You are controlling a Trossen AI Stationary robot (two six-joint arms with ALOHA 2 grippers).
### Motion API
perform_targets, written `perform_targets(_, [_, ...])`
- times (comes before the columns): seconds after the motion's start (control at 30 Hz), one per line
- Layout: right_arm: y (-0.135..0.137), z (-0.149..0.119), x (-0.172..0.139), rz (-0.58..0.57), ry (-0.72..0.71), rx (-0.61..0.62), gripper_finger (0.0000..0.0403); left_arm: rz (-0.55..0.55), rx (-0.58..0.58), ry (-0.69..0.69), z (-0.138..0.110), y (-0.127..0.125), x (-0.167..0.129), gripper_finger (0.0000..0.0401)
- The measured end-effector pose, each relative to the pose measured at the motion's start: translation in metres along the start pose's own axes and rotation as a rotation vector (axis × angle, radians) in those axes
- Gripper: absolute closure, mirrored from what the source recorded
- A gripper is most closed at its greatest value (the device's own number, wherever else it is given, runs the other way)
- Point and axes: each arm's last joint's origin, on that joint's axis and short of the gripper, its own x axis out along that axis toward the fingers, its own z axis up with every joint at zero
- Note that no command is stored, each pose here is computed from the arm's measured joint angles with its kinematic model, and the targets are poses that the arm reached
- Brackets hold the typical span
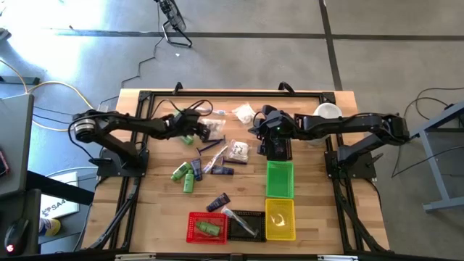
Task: Pick & Place Travel size toiletries
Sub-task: Put the middle cotton pack into the green bin
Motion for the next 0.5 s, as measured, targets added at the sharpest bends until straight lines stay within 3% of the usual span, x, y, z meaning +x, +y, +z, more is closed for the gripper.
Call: perform_targets(0.5, [-0.005,0.013,-0.02,-0.012,-0.116,0.019,0.04,-0.143,0.171,-0.312,0.042,-0.011,-0.066,0.0396])
